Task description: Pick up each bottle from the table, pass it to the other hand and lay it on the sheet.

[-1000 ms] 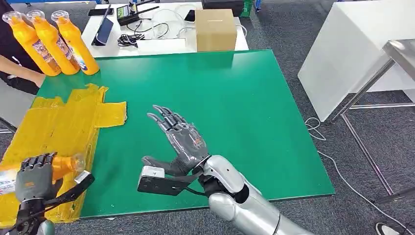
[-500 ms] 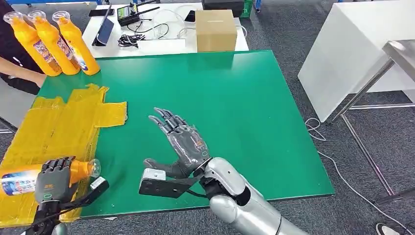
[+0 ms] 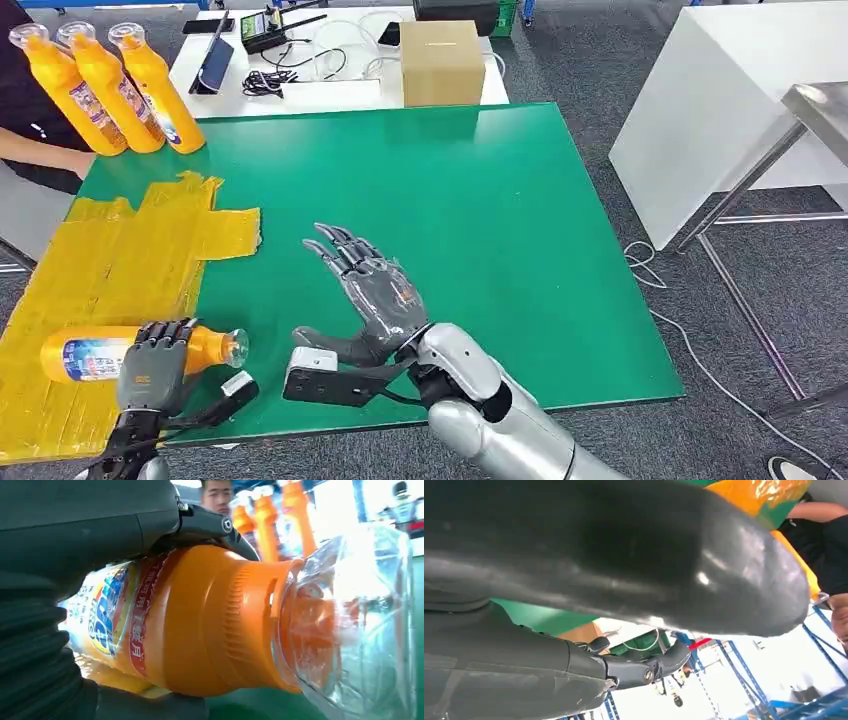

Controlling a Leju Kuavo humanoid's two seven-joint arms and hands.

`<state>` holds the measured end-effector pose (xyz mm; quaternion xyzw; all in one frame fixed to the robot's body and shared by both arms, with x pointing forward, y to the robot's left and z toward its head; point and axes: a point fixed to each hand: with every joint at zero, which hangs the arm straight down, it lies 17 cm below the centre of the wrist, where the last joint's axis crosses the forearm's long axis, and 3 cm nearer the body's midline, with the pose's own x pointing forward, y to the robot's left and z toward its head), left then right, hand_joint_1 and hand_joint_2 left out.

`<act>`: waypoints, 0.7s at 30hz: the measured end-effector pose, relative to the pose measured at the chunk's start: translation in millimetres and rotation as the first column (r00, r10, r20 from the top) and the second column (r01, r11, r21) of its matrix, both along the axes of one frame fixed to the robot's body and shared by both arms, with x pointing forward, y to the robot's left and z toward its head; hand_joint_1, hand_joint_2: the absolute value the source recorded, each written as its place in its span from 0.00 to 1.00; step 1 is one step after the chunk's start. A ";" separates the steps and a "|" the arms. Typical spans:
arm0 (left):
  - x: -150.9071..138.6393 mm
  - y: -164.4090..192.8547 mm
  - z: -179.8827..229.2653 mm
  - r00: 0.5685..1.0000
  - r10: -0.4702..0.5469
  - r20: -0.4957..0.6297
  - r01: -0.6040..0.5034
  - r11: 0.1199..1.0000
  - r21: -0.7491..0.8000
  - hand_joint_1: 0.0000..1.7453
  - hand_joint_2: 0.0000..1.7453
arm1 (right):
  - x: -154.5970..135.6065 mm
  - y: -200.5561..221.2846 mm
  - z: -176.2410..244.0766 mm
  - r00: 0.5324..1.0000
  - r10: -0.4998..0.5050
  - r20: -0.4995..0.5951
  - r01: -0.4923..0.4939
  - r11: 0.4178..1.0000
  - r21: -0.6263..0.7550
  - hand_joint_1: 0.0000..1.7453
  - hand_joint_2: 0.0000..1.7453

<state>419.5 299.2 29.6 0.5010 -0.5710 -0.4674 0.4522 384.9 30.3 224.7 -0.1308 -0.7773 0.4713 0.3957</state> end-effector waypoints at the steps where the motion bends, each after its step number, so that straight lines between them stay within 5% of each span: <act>1: -0.7 -3.2 0.0 1.000 -0.009 -0.001 0.009 1.000 -0.010 1.00 1.00 | -0.3 0.1 -0.7 1.000 0.001 -0.002 -0.001 1.000 -0.001 0.00 0.00; 9: -10.0 -25.7 -0.9 0.996 -0.086 -0.004 0.085 0.995 -0.055 1.00 1.00 | -1.2 1.1 -2.3 1.000 0.008 -0.006 -0.008 1.000 -0.007 0.00 0.00; 10: -11.4 -27.6 -0.7 0.996 -0.093 -0.004 0.092 0.994 -0.064 0.10 1.00 | -1.4 1.3 -2.5 1.000 0.009 -0.007 -0.009 1.000 -0.007 0.00 0.00; 11: -12.6 -29.3 -0.4 0.995 -0.099 -0.004 0.098 0.993 -0.070 0.00 0.00 | -1.4 1.4 -3.0 1.000 0.010 -0.008 -0.010 1.000 -0.009 0.00 0.00; 21: -12.8 -21.9 -8.5 0.997 -0.050 -0.060 0.047 0.997 -0.053 0.00 0.00 | -1.5 2.9 -7.0 1.000 0.014 -0.021 -0.014 1.000 -0.014 0.00 0.00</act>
